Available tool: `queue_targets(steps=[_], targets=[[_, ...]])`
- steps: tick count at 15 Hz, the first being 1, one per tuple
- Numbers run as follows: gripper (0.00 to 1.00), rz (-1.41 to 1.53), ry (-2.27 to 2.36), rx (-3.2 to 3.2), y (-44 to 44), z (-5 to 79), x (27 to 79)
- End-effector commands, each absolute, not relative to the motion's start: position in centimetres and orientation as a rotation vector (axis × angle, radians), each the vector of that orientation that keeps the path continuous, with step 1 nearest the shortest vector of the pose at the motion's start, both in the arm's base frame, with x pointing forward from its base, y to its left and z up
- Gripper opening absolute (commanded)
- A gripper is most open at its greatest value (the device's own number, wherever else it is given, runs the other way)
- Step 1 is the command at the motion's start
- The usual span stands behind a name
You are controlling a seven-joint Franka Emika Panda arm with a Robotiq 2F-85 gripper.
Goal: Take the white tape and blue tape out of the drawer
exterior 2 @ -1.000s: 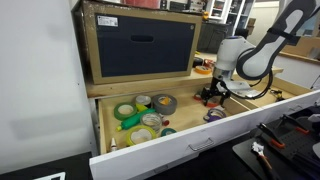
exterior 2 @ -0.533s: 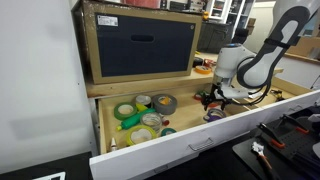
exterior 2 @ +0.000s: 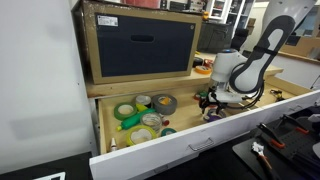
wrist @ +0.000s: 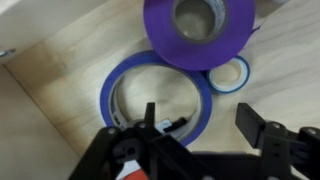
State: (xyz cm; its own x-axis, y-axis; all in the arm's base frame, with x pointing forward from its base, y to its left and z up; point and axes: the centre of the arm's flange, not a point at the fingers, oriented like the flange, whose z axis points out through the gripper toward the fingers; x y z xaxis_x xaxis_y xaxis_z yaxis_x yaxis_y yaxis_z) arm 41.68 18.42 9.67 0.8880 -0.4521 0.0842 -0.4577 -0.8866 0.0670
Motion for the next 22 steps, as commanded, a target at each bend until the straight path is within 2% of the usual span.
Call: queue_targets(steps=[1, 5, 8, 22], targets=[[0.51, 0.149, -0.773, 2.973, 19.2, 9.3, 42.9], [0.20, 0.157, -0.808, 2.971, 19.2, 9.7, 43.4], [0.01, 0.168, -0.821, 2.980, 19.4, 10.8, 43.4], [0.03, 0.098, -0.709, 3.016, 21.1, 20.4, 43.4]])
